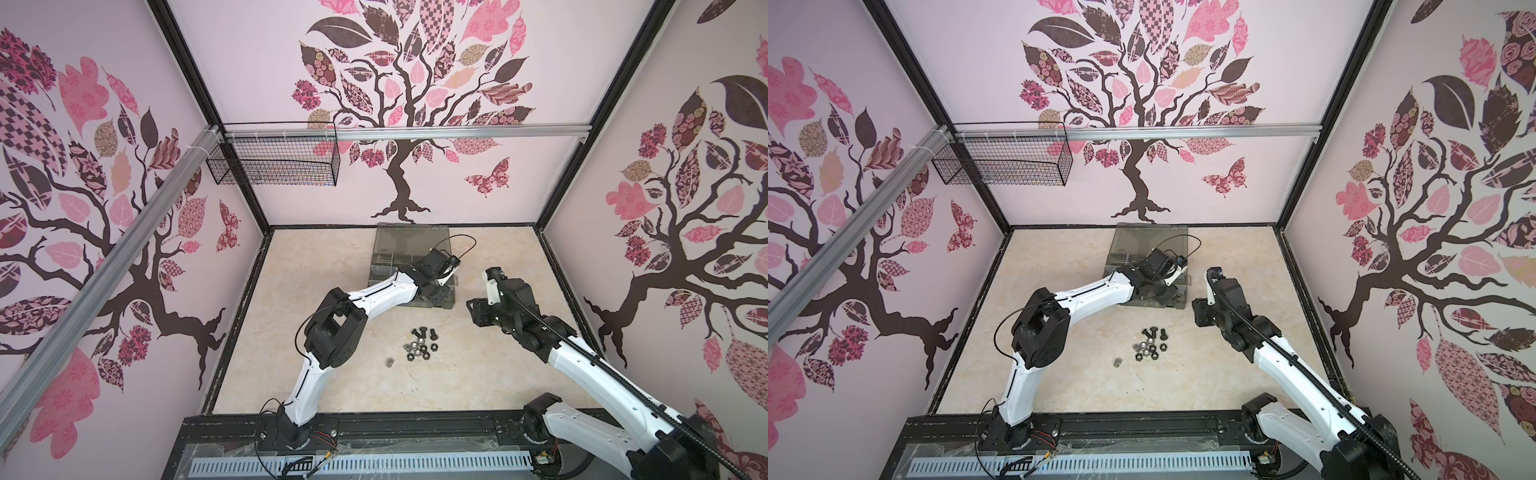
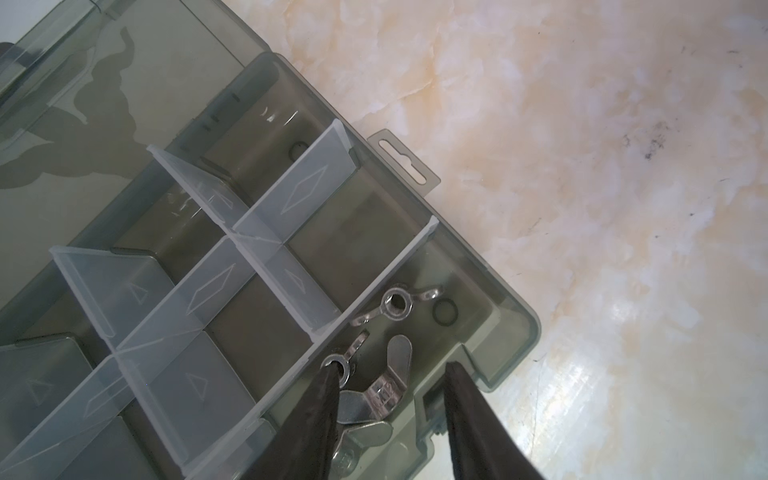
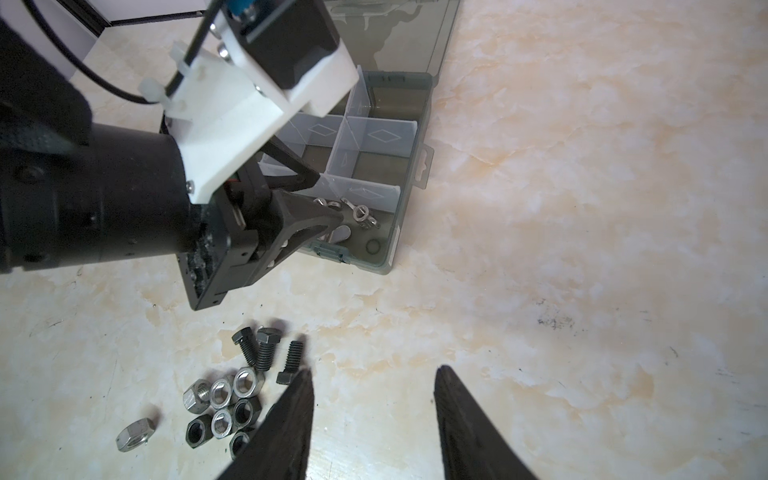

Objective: Sort the screws and nuts into containers
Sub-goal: 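Withdraw the left gripper from the organizer box toward the pile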

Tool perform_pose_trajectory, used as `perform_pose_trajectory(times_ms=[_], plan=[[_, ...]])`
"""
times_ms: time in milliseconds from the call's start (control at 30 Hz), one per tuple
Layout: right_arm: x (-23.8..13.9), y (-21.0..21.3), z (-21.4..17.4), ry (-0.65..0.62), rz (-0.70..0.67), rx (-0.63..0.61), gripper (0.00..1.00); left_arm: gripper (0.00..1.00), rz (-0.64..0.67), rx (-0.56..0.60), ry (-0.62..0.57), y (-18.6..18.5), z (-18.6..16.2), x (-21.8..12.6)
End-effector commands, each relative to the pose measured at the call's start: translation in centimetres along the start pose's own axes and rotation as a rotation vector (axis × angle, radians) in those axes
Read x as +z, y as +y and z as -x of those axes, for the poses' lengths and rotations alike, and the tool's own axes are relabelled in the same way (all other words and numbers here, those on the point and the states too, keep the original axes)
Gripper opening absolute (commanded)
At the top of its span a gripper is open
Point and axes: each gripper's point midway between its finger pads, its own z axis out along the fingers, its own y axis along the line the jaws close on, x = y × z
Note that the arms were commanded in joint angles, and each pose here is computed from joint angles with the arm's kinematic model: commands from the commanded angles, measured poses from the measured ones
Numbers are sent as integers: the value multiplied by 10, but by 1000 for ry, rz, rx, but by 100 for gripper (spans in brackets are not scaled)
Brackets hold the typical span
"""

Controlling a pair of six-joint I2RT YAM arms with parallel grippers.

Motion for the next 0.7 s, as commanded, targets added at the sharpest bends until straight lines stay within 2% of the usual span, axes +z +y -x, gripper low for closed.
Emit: perform_pose_trajectory(times_ms=[0, 200, 467, 667], plan=[[-5, -3, 4, -11, -15, 6, 50, 46, 17, -38, -101, 10, 25, -34], [0, -2, 4, -5, -14, -9, 50, 46, 5, -179, -131, 21, -8, -82], [19, 4, -3, -9, 31, 2, 50, 47, 16, -370, -187, 20, -82, -160], [37, 10, -9, 41, 63, -4, 50, 49, 61, -513, -282, 25, -131, -198]])
